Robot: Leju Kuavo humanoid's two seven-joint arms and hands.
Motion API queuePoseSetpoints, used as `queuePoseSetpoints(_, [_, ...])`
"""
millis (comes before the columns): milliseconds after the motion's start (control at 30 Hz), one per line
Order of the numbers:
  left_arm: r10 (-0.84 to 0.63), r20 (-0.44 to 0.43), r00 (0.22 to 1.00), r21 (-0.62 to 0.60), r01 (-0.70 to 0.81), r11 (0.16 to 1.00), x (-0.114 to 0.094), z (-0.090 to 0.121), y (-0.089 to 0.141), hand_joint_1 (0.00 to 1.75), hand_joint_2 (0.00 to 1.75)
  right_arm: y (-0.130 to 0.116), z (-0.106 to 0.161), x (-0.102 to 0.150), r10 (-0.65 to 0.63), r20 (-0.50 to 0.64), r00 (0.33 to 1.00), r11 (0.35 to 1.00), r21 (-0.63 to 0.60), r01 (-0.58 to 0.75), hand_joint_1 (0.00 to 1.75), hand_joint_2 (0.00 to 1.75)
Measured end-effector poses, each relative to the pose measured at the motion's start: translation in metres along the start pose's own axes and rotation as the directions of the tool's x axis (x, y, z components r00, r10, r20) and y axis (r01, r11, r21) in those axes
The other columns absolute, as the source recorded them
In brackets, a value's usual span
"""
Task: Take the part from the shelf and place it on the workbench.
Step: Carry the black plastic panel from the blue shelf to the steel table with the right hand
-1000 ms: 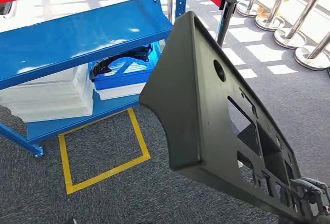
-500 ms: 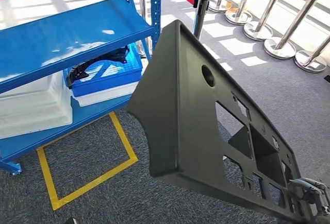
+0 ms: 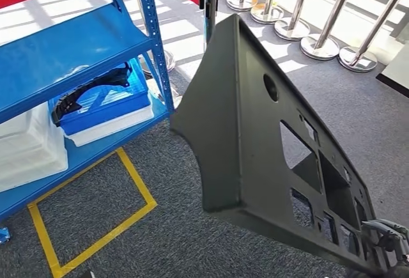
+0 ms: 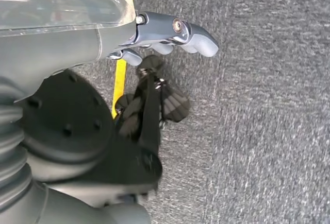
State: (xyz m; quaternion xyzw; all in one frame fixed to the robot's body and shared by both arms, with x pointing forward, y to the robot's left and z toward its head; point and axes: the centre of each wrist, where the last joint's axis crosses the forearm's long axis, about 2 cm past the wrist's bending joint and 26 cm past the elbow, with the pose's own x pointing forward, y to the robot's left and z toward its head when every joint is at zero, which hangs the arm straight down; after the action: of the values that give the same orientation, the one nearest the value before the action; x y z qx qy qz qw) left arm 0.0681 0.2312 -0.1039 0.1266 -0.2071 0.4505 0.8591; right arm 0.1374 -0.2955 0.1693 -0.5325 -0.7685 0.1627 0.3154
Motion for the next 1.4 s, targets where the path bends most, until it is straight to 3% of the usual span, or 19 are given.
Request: queuePoseSetpoints(1400, [-0.001, -0.001, 1.0, 0.004, 0.001, 1.0, 0.0003, 0.0, -0.0007, 0.0, 1.75, -0.0002, 0.0002, -0.0018, 0.004, -0.007, 1.0, 1.0, 0.0, -0.004, 1.75, 1.75])
